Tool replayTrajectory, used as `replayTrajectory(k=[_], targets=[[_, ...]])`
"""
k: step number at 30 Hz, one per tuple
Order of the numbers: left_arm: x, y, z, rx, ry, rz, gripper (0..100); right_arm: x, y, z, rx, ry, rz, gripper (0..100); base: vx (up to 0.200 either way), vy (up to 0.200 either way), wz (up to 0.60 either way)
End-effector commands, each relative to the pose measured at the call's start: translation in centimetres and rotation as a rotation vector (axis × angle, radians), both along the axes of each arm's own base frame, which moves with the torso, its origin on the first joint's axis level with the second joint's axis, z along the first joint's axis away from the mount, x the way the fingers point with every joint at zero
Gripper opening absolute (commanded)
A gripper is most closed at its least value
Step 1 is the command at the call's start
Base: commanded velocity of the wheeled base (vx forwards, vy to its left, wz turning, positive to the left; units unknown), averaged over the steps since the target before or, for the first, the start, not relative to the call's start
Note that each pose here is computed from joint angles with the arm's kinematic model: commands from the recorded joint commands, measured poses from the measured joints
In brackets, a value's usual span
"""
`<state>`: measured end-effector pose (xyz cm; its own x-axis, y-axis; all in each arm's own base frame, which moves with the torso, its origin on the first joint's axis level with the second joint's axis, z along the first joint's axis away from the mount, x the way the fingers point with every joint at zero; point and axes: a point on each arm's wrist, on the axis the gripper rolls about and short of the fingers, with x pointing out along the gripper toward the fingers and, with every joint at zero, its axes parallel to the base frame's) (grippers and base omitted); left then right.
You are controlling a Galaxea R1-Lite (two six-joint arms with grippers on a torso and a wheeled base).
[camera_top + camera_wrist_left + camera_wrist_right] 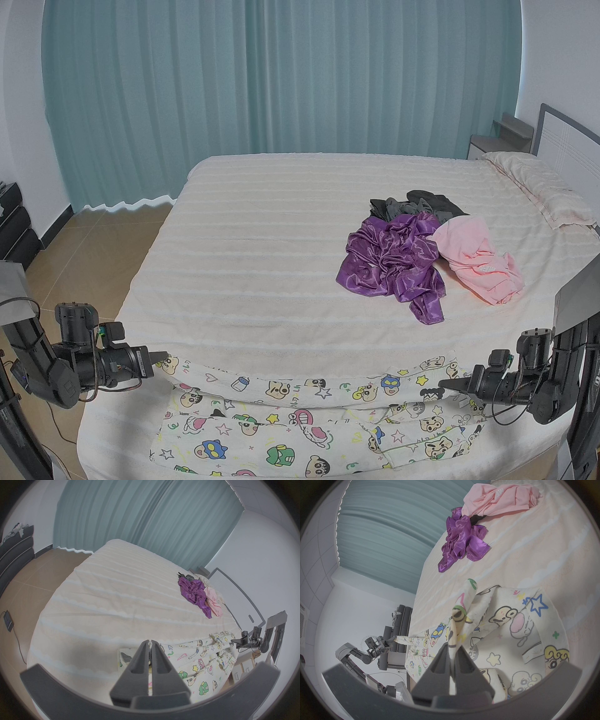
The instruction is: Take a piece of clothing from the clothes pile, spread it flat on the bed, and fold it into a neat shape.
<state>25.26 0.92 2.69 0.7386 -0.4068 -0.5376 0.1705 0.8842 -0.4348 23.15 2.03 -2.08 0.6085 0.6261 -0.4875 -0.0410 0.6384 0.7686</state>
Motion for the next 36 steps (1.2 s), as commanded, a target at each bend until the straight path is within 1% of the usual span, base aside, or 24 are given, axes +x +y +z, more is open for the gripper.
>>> replayTrajectory(k=[1,4,6,8,12,20,28,36], targets=[[-1.2,0.3,-1.4,0.001,0.054,0.021,0,-0.2,0.0,0.0,-0.003,-0.001,0.002,0,0.0,0.0,0.0],[-1.6,0.4,-2.7,0.015,0.085,0.038,0,-0.5,0.0,0.0,-0.013,0.001,0.014,0,0.0,0.0,0.0],[-2.0,0.4,-3.8,0.045,0.109,0.04,0,-0.7,0.1,-0.2,-0.025,0.002,0.024,0,0.0,0.0,0.0],[-2.7,0.4,-5.1,0.096,0.136,0.022,0,-0.9,0.1,-0.2,-0.036,-0.001,0.034,0,0.0,0.0,0.0],[-4.0,0.2,-6.2,0.126,0.168,-0.013,0,-1.1,0.0,-0.3,-0.044,0.002,0.039,0,0.0,0.0,0.0],[-4.6,0.2,-6.6,0.129,0.17,-0.017,0,-1.4,0.0,-0.3,-0.051,0.011,0.043,0,0.0,0.0,0.0],[-4.7,0.2,-6.7,0.13,0.178,-0.017,0,-2.2,0.0,-1.5,-0.122,0.021,0.098,0,0.0,0.0,0.0],[-4.7,0.2,-6.7,0.13,0.178,-0.017,0,-2.2,0.0,-1.7,-0.133,0.021,0.105,0,0.0,0.0,0.0]])
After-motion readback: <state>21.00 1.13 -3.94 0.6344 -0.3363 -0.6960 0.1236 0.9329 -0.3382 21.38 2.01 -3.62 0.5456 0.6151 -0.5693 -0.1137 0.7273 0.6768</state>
